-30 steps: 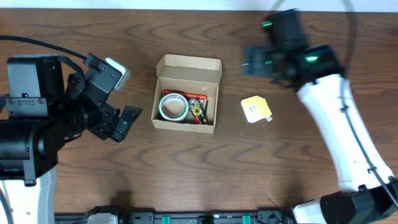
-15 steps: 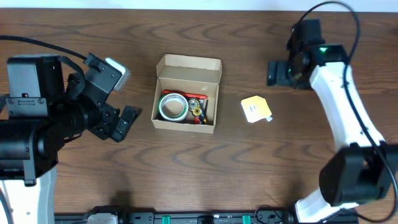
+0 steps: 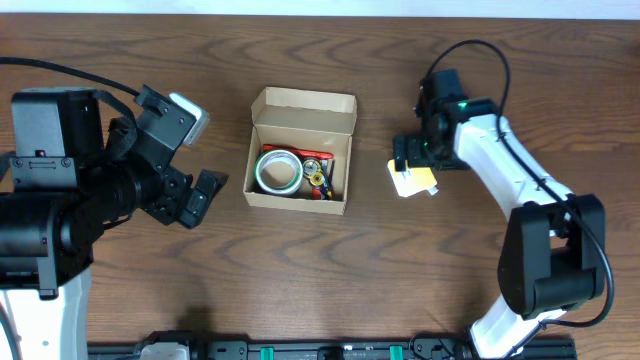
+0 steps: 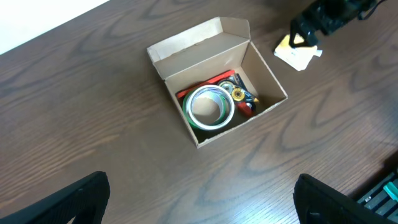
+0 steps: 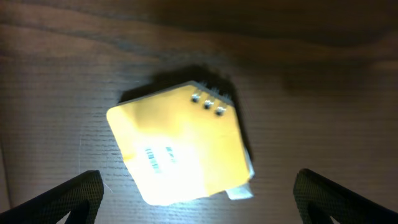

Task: Pack container
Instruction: 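Grasp the yellow spiral notepad with the right gripper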

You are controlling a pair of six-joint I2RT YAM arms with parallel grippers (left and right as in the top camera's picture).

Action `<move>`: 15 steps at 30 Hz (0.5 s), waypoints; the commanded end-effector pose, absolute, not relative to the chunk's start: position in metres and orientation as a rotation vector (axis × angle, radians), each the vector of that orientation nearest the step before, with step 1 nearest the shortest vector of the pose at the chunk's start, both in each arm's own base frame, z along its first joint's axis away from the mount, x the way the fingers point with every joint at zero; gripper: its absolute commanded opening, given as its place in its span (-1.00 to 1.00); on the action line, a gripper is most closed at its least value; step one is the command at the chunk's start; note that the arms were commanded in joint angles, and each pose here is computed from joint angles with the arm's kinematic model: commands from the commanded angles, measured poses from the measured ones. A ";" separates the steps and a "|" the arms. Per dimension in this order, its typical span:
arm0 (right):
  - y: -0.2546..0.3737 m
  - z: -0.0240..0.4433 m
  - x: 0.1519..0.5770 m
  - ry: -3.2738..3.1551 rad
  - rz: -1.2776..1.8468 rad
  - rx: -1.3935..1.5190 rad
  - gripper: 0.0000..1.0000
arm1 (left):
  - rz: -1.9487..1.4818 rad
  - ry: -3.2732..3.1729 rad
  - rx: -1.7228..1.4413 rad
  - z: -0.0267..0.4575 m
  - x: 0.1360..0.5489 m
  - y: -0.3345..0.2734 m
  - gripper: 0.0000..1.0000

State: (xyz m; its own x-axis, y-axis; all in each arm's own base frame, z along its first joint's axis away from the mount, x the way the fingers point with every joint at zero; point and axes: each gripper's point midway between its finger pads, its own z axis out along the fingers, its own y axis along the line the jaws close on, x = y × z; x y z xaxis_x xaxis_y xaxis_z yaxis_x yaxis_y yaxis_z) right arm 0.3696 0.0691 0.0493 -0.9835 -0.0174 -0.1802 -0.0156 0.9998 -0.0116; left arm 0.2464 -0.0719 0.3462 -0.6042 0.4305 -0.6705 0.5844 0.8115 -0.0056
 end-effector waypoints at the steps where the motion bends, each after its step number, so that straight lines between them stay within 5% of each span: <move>1: 0.072 0.039 0.366 2.946 -0.100 -0.103 0.99 | -0.298 2.291 0.757 0.351 0.246 -0.073 0.90; 15: 0.082 0.017 0.377 2.837 -0.094 -0.168 0.99 | -0.298 2.291 0.757 0.351 0.246 -0.073 0.90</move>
State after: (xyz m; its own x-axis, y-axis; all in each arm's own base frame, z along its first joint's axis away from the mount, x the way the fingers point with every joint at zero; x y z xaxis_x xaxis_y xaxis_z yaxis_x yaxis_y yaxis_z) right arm 0.3784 0.0853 0.0216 -0.9508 -0.1088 -0.2902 -0.0962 0.9937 -0.0572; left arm 0.2463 -0.0720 0.3461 -0.6044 0.4305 -0.6704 0.5846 0.8113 -0.0060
